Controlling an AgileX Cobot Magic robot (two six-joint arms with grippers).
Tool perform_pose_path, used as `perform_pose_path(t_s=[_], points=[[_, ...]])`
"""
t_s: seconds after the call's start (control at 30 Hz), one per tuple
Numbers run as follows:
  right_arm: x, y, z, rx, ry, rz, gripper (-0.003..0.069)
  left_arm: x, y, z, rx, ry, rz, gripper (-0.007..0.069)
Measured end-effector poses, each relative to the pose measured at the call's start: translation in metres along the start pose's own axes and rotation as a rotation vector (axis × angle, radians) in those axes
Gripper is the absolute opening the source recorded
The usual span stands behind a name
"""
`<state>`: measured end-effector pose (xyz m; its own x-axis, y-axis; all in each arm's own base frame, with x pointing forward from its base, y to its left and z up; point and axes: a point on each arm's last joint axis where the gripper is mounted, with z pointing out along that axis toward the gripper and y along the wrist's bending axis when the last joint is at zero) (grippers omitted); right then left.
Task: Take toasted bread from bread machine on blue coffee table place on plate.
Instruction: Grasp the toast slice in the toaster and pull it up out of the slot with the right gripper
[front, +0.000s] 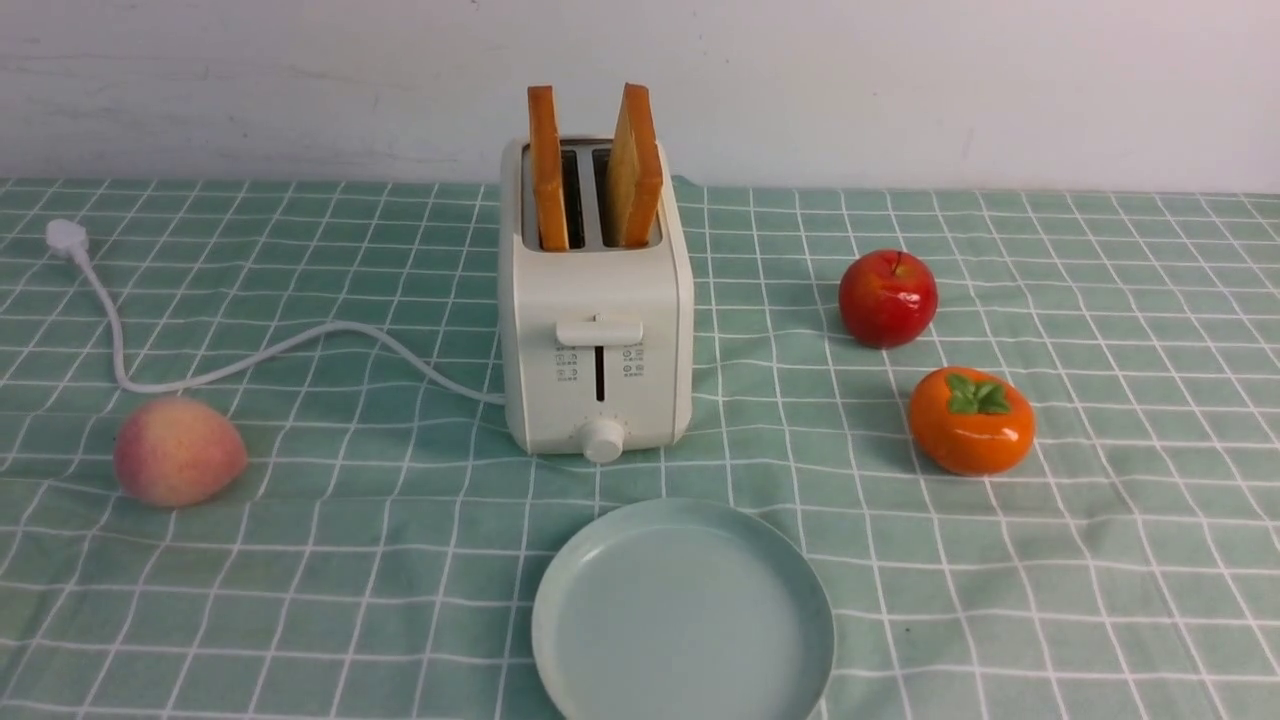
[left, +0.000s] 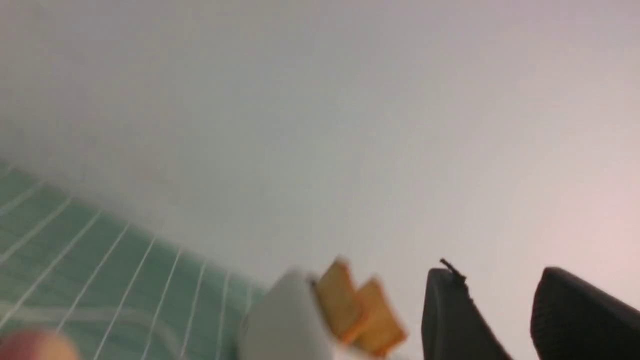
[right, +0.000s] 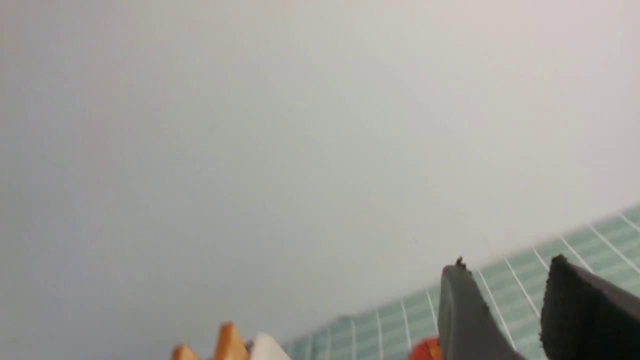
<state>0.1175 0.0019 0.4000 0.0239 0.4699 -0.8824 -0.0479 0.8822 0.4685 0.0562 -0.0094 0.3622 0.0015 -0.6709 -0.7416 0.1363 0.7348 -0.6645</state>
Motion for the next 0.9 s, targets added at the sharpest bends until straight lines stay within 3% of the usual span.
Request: perform_pose_path(t_s=[0.07, 0.1, 0.2, 0.27, 0.4, 0.57, 0.6, 0.73, 0.9], points=[[0.003, -0.002, 0.013, 0.022, 0.047, -0.011, 0.024, 0.006, 0.003, 0.009, -0.059, 0.112, 0.006, 0.0238], [0.007, -0.007, 0.03, 0.052, 0.087, -0.036, 0.024, 0.017, 0.011, 0.019, -0.144, 0.257, 0.02, 0.0238], [0.017, -0.015, 0.054, 0.089, 0.137, -0.045, 0.024, 0.027, 0.019, 0.023, -0.219, 0.372, 0.043, 0.0238], [0.024, -0.019, 0.064, 0.106, 0.183, -0.031, 0.024, 0.028, 0.021, 0.023, -0.227, 0.386, 0.047, 0.0238], [0.067, -0.023, 0.097, 0.133, 0.477, 0.025, 0.024, 0.03, 0.017, 0.022, -0.181, 0.41, 0.041, 0.0238], [0.091, 0.005, 0.136, 0.031, 0.737, -0.063, 0.024, 0.033, 0.008, 0.022, -0.091, 0.439, 0.008, 0.0238], [0.092, 0.021, 0.151, -0.026, 0.791, -0.092, 0.024, 0.034, 0.006, 0.021, -0.061, 0.449, -0.005, 0.0238], [0.091, 0.067, 0.192, -0.184, 0.839, -0.138, 0.0252, 0.037, 0.001, 0.021, -0.002, 0.49, 0.007, 0.0238], [0.096, 0.115, 0.232, -0.334, 0.794, -0.173, 0.0326, 0.045, -0.001, 0.022, 0.022, 0.573, 0.022, 0.0238]])
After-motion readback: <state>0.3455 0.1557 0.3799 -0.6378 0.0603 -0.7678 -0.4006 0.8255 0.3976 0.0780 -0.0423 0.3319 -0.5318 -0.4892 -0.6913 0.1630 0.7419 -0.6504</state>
